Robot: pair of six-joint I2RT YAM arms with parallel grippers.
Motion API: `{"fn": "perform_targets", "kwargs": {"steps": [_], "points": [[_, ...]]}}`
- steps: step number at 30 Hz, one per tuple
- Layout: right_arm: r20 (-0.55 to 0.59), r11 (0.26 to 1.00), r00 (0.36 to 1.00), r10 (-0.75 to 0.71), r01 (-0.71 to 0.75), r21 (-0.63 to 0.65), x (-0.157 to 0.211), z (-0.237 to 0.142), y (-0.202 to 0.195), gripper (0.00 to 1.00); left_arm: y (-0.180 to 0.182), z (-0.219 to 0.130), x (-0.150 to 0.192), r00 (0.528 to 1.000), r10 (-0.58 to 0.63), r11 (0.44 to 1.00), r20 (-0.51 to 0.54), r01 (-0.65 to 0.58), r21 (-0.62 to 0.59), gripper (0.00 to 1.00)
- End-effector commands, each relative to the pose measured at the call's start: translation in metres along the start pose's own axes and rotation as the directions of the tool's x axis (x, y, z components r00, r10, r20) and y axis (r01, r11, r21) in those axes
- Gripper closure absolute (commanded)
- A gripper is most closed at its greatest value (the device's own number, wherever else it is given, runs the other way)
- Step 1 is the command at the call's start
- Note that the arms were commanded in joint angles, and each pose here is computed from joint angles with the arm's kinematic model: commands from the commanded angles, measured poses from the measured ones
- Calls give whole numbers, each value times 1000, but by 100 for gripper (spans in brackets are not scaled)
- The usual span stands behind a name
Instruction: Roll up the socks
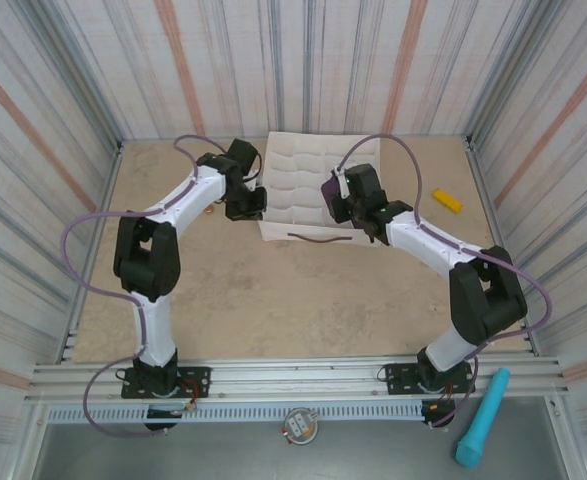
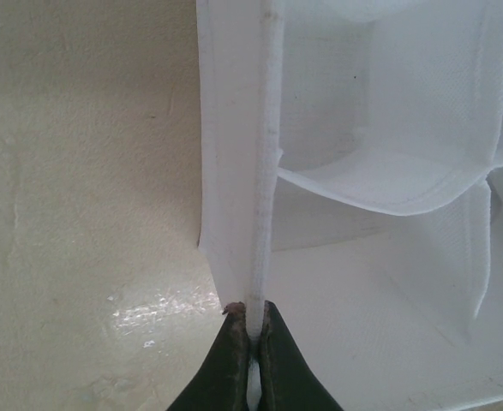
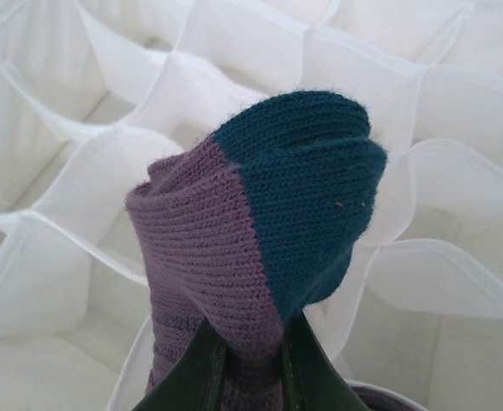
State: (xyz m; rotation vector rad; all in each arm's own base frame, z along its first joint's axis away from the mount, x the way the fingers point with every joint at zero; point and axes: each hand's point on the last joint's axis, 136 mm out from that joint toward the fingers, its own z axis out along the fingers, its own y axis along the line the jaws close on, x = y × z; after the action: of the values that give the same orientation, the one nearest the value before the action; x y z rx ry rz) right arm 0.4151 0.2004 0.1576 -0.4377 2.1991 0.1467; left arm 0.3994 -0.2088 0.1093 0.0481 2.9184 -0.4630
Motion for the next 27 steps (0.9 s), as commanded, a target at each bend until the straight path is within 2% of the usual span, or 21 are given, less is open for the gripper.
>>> {"fn": "perform_targets", "kwargs": {"steps": [1,17,21,27], "points": [[36,998,998,-54,55,-27,3,0,13,100,9,-14,8,1000,19,1000,-3,-19,-21,100],[-6,992,992,-128,128,-7,50,-9,27,100,10,-9,10,1000,11,1000,-17,-11,-7,100],[-32,989,988,-150,150,-9,61,-12,31,100,13,-7,12,998,-39,999,-39,40,17,100],[14,990,990,-144,144,2,76,-14,36,94,10,-4,17,989,-128,986,-76,136,101,100]]}}
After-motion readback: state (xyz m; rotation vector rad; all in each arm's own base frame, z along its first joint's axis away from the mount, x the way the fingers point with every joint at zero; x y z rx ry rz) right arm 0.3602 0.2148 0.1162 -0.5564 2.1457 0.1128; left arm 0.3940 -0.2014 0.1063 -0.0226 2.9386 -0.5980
